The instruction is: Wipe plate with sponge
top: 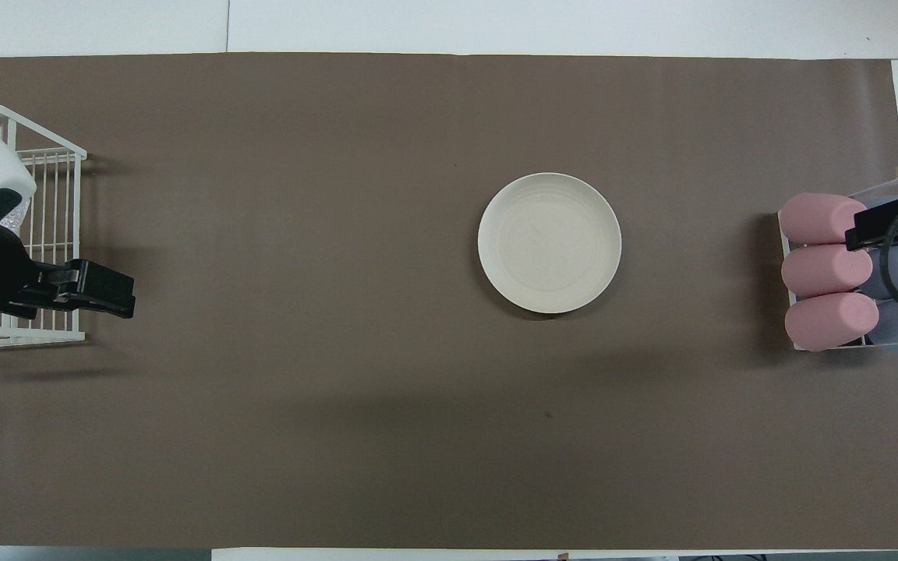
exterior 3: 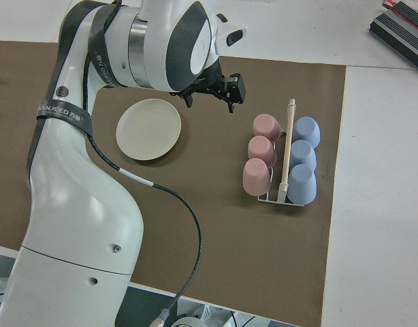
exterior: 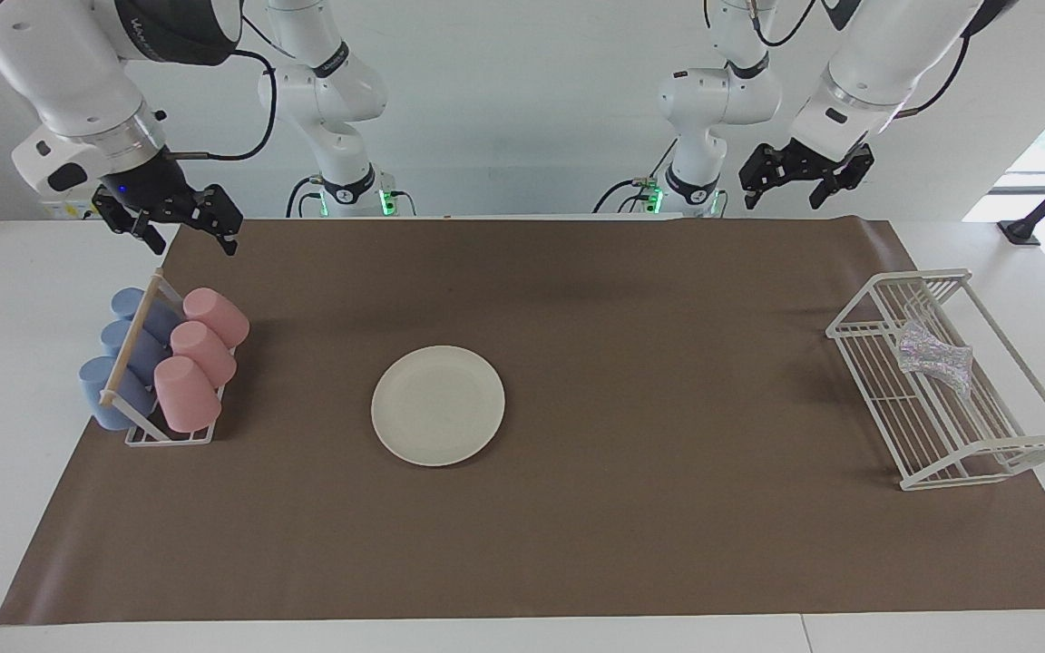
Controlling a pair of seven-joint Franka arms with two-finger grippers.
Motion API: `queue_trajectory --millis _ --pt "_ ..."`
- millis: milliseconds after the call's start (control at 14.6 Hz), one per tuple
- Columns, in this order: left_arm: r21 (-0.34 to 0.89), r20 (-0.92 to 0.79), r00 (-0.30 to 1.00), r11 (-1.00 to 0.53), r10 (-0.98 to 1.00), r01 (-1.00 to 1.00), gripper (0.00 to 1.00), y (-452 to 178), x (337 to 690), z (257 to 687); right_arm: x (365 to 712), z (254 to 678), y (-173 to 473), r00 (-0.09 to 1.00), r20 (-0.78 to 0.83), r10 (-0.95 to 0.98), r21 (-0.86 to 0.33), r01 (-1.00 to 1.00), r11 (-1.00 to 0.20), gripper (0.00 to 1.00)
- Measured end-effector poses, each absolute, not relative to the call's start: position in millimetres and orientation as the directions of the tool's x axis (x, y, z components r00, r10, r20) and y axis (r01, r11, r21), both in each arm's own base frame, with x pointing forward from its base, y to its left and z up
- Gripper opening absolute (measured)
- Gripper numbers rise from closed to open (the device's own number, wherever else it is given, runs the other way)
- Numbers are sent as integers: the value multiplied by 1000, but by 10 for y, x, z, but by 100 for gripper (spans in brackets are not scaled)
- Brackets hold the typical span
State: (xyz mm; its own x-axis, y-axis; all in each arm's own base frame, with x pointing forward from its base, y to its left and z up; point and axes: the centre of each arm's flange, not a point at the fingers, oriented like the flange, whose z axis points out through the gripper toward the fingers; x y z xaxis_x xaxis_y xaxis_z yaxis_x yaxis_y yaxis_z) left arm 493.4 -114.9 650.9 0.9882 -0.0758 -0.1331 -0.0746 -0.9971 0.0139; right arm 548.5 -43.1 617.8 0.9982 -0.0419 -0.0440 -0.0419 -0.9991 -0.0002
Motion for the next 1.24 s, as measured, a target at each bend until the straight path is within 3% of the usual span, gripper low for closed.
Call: queue_trajectory --millis 1237 --pt "25 -95 995 -999 -32 -30 100 -1132 5066 6465 5487 6178 -407 998 -44 -38 0 -38 -999 100"
